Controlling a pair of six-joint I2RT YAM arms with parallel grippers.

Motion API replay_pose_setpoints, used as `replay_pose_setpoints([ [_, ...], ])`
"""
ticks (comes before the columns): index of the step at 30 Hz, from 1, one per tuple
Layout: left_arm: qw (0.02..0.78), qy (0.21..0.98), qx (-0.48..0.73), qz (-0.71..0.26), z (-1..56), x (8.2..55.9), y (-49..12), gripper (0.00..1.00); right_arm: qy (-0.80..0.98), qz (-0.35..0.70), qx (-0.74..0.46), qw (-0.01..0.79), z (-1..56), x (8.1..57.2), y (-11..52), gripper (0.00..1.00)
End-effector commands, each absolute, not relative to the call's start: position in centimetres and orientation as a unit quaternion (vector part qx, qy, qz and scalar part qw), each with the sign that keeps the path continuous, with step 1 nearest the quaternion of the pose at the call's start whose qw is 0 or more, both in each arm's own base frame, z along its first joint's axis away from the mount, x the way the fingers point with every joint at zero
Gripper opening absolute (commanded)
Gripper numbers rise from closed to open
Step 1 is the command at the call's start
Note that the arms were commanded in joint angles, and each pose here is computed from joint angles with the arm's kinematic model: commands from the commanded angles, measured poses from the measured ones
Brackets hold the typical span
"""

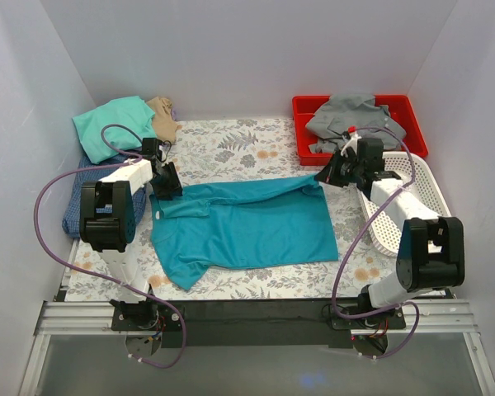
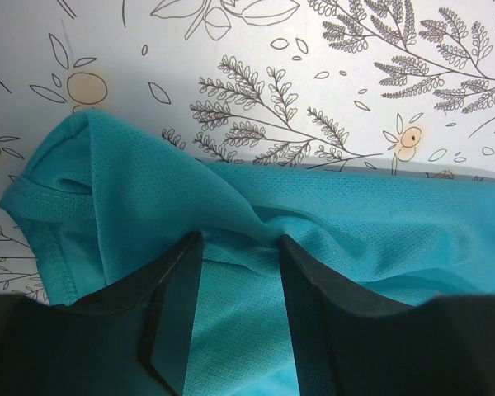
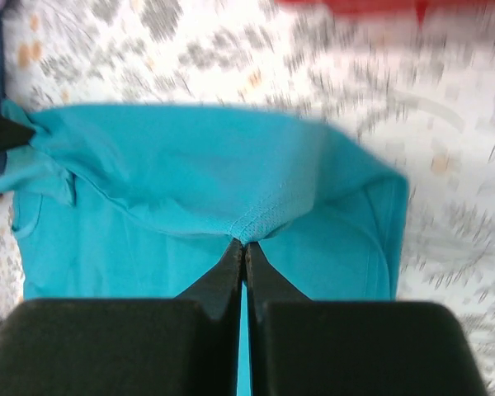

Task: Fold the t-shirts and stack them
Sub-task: Fold the tshirt

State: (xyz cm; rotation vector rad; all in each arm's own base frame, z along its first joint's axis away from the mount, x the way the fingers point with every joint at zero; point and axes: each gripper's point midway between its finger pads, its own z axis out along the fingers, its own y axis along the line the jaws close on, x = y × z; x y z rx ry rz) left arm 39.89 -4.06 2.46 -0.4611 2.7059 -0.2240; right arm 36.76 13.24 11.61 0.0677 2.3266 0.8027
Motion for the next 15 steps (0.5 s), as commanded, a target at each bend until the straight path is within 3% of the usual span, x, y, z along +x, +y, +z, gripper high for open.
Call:
replay_pose_setpoints([
  [1, 0.145, 0.974, -0.163, -0.065, 0.3, 37.4, -3.7, 0.41, 0.875, 0.290, -0.007, 0.387, 14.9, 40.2, 12.9, 0.01],
  [10, 0.137, 0.975, -0.163, -0.064, -0.2, 37.2, -3.6, 0.41, 0.884, 0.264, -0.033, 0.384, 14.9, 44.1, 12.6, 0.01],
  [15, 0.132, 0.976, -0.161, -0.065, -0.5, 37.1, -3.8, 0.40, 0.897, 0.193, -0.033, 0.396, 15.0, 45.6, 10.4, 0.01],
])
